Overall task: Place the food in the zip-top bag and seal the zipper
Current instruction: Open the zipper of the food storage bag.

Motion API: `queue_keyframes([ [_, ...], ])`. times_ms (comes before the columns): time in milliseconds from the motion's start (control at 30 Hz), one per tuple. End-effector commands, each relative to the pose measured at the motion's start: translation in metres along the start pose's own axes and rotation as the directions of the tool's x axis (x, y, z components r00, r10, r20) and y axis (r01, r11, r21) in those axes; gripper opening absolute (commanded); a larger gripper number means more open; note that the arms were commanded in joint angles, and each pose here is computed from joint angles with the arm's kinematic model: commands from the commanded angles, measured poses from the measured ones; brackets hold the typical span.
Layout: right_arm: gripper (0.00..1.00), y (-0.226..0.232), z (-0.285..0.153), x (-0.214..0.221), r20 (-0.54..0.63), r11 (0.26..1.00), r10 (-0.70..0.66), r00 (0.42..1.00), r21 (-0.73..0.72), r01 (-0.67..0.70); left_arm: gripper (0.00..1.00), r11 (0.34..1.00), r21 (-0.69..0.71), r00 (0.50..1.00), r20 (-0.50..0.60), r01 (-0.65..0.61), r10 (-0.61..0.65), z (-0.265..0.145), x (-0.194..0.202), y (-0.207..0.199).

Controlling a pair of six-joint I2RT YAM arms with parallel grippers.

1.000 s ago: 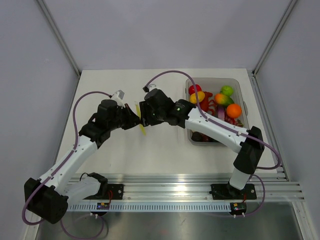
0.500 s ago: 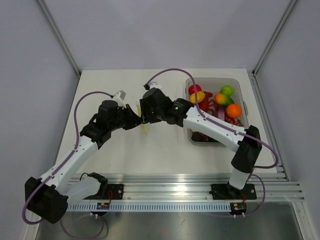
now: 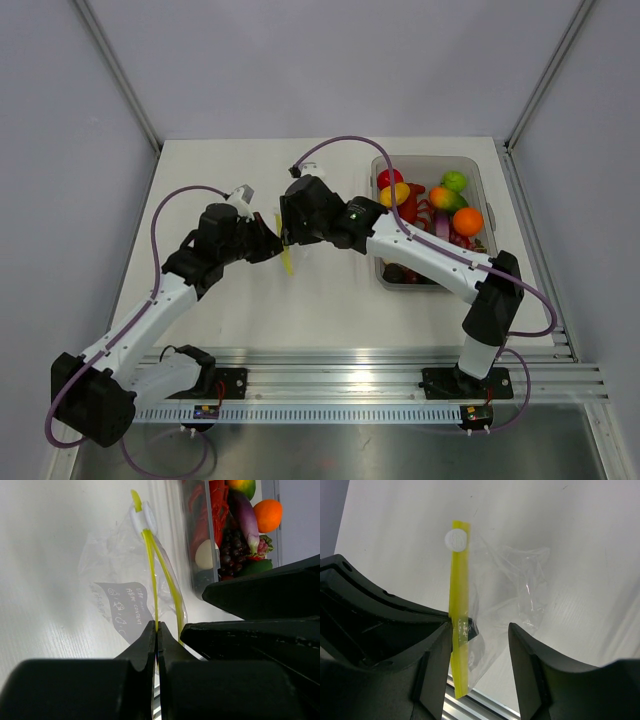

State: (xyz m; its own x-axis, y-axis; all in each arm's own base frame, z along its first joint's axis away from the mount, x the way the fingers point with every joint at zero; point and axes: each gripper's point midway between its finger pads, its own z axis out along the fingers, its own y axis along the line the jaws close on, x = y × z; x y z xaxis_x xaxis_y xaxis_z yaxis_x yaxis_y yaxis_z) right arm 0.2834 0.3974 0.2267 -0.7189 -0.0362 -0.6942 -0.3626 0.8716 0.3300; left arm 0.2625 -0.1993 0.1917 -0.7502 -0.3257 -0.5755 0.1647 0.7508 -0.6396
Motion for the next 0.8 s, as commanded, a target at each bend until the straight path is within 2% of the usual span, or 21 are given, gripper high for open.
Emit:
queue_keyframes([
  [0,0.56,0.013,-0.01,-0.02,0.059,0.999,0.023,0.998,-0.026,-0.022,0.0,0.997,0.064,0.998,0.047,-0.042,0.039,-0.006,-0.012,-0.017],
  [767,0.6,0.035,-0.003,-0.006,0.032,0.999,-0.005,0.999,-0.045,0.007,0.0,0.996,0.074,0.998,0.032,-0.057,0.055,-0.006,-0.005,-0.018],
])
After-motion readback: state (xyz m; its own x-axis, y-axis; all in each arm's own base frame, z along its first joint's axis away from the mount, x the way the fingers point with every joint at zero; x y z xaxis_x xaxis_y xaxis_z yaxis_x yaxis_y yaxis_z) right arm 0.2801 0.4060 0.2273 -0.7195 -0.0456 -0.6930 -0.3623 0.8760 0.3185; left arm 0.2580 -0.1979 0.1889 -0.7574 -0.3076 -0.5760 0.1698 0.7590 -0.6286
